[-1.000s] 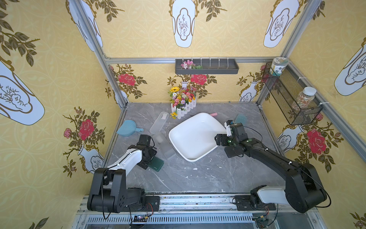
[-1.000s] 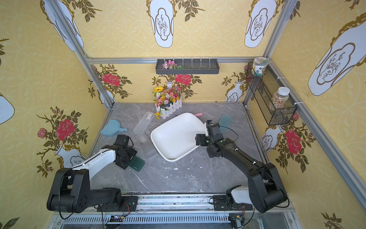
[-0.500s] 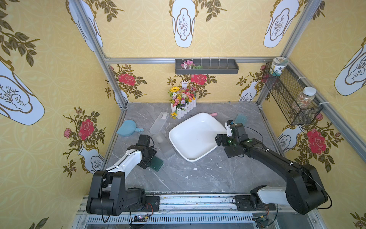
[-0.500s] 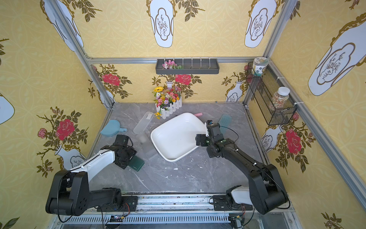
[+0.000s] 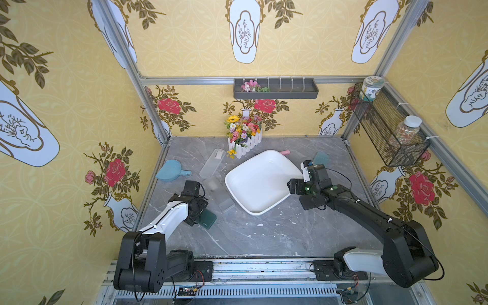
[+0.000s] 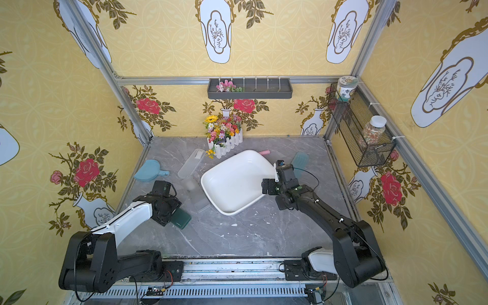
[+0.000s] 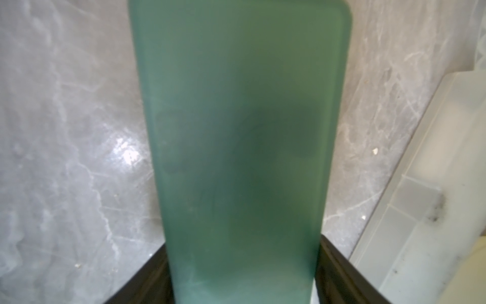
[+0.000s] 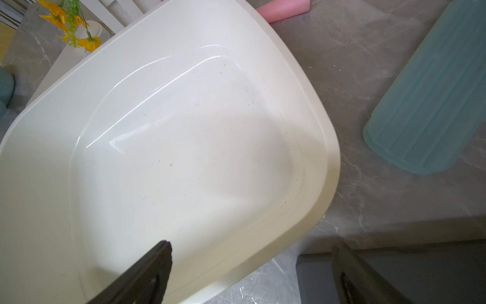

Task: Put the pencil case into the storage box
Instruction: Pick up the pencil case from the center of the board.

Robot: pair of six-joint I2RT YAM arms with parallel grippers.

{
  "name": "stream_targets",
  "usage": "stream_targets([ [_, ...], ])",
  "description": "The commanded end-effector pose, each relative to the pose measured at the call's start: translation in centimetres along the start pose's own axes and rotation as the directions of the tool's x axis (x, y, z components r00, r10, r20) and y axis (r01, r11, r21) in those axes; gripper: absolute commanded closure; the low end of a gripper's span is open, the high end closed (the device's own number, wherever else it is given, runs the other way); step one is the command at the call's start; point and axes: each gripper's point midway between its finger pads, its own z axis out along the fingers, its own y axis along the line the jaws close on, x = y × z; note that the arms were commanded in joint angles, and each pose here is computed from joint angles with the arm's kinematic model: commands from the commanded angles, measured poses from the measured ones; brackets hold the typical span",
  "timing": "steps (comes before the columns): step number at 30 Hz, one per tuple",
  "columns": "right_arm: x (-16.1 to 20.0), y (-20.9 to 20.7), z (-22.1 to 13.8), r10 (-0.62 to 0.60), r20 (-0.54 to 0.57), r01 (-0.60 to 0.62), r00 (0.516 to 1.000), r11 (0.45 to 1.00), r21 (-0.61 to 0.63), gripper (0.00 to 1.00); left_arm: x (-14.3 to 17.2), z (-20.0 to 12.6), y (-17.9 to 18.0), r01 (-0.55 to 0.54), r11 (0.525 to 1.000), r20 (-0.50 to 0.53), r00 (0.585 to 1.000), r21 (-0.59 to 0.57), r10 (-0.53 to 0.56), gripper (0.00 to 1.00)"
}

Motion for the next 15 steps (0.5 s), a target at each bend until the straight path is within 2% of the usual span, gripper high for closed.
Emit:
stream_targets([
  [1, -0.3, 0.0, -0.3, 0.001, 0.013, -0.001, 1.000, 1.000, 0.005, 0.03, -0.3, -0.1, -0.3, -0.013, 1.000, 0.014, 1.000, 0.018, 0.012, 0.30],
  [15, -0.3, 0.0, -0.5, 0.008, 0.016, -0.008, 1.000, 1.000, 0.006, 0.03, -0.9, -1.1, -1.0, -0.035, 0.999, 0.037, 0.999, 0.040, 0.033, 0.29],
])
